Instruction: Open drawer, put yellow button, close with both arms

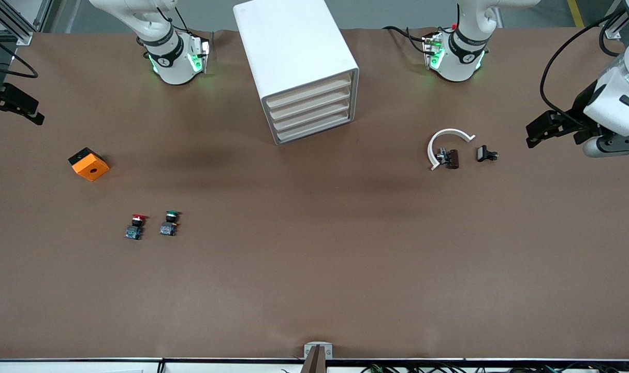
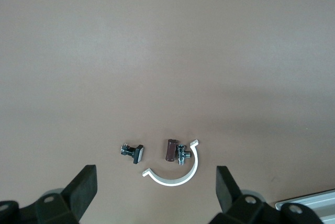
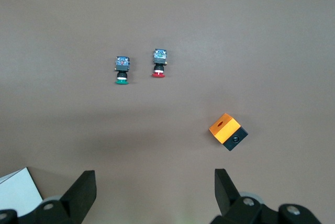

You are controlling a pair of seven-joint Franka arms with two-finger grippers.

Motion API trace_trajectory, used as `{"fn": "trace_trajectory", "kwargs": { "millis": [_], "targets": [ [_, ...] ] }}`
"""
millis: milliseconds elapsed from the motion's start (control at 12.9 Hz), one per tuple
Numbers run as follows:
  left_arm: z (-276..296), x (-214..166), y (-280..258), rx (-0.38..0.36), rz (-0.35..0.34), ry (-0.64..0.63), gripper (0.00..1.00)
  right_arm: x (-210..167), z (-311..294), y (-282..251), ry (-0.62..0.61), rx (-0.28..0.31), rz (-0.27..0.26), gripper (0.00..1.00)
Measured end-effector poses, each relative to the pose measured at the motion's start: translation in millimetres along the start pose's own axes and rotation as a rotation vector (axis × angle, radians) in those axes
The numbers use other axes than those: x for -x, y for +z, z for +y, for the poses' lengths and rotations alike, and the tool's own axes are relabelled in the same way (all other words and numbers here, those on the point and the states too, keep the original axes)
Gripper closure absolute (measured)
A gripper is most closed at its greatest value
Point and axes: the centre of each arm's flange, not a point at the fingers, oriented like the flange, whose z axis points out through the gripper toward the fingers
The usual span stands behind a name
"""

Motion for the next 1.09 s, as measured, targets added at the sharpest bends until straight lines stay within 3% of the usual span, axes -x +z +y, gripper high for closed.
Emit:
{"fn": "trace_trajectory", "kwargs": {
  "millis": [466,1086],
  "targets": [
    [-1,5,14,0.040,-0.036,-0.011,0.00,0,-1,-1,0.038,-0.017,0.003,0.00],
    [-13,19,6,0.043,-0.018,-0.016,0.00,2,-3,-4,0.035,-0.024,0.010,0.00]
  ]
}}
